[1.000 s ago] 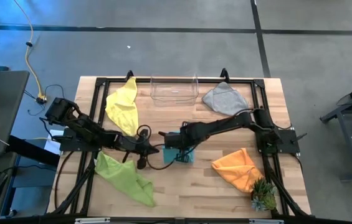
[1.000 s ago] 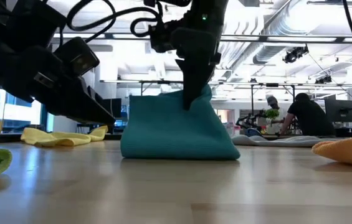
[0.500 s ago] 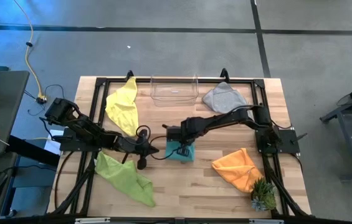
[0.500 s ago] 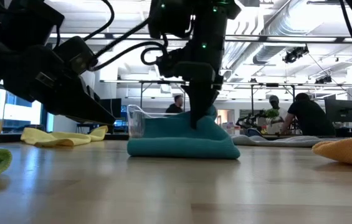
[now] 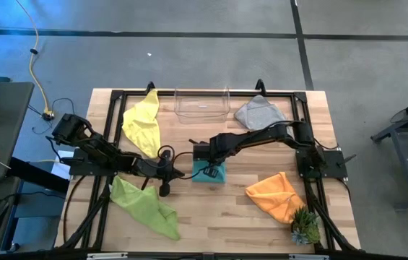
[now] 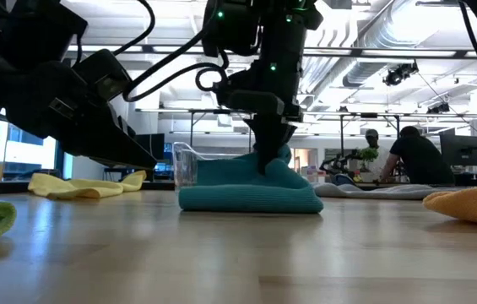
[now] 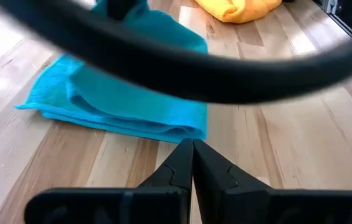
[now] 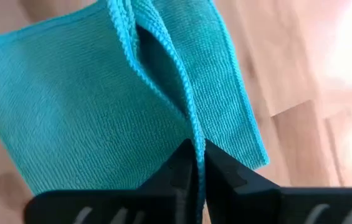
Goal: Fold microfiber towels
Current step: Fold the blue towel
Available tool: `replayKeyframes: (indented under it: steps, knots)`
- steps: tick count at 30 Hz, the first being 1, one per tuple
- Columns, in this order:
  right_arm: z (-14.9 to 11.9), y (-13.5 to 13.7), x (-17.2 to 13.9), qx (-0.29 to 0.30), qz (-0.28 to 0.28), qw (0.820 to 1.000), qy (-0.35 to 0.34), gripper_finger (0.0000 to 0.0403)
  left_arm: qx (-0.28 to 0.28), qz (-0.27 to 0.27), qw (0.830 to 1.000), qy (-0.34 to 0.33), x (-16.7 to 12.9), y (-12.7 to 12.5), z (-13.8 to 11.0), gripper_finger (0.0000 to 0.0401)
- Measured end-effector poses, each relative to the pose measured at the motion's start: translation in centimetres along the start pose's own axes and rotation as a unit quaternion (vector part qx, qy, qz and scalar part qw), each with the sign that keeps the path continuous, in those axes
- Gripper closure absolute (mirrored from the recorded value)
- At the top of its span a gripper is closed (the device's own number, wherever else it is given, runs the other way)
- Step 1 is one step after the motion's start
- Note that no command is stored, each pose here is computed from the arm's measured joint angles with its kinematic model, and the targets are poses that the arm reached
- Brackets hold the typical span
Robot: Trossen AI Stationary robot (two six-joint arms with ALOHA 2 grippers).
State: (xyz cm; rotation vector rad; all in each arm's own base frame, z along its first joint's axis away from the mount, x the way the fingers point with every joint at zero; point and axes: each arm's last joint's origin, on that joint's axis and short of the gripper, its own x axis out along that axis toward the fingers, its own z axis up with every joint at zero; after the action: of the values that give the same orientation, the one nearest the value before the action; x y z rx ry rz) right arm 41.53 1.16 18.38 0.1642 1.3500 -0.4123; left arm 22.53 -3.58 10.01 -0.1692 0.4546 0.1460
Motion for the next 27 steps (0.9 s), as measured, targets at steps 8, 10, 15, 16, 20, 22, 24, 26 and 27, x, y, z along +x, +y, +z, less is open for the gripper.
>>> replayKeyframes:
  steps: [8,10,15,16,20,22,24,26,27]
  knots:
    - [0.2,-1.0,0.0,0.035,-0.051,0.998,-0.009,0.0275,-0.001,0.0,1.0,0.0,0.0,0.0,0.0,0.0401]
    - [0.3,-1.4,-0.5,0.027,-0.063,0.998,0.001,0.025,-0.001,0.0,1.0,0.0,0.0,0.0,0.0,0.0401]
    - [0.1,-2.2,-3.1,-0.006,-0.111,0.994,0.015,0.0225,-0.003,0.0,1.0,0.001,0.0,0.0,0.0,0.04]
    - [0.0,-2.3,-3.7,-0.002,-0.105,0.994,0.003,0.0229,-0.01,0.001,1.0,0.001,0.0,0.0,0.0,0.04]
    - [-1.9,-2.8,-3.8,0.029,-0.073,0.996,-0.042,0.0264,-0.048,0.024,0.998,-0.022,0.1,0.5,0.4,0.0398]
    - [-3.4,-3.1,-3.2,0.06,-0.033,0.995,-0.072,0.0281,-0.058,0.024,0.998,-0.026,0.3,1.1,0.7,0.039]
    - [-4.8,-3.6,-2.8,0.1,0.028,0.988,-0.114,0.0293,-0.078,0.013,0.997,-0.026,0.7,1.9,1.3,0.0376]
    - [-6.2,-4.0,-2.4,0.145,0.076,0.975,-0.149,0.0297,-0.095,-0.001,0.995,-0.027,1.0,3.0,2.0,0.0356]
    - [-7.0,-4.3,-2.2,0.168,0.087,0.969,-0.162,0.0297,-0.104,-0.008,0.994,-0.027,1.2,3.5,2.3,0.0345]
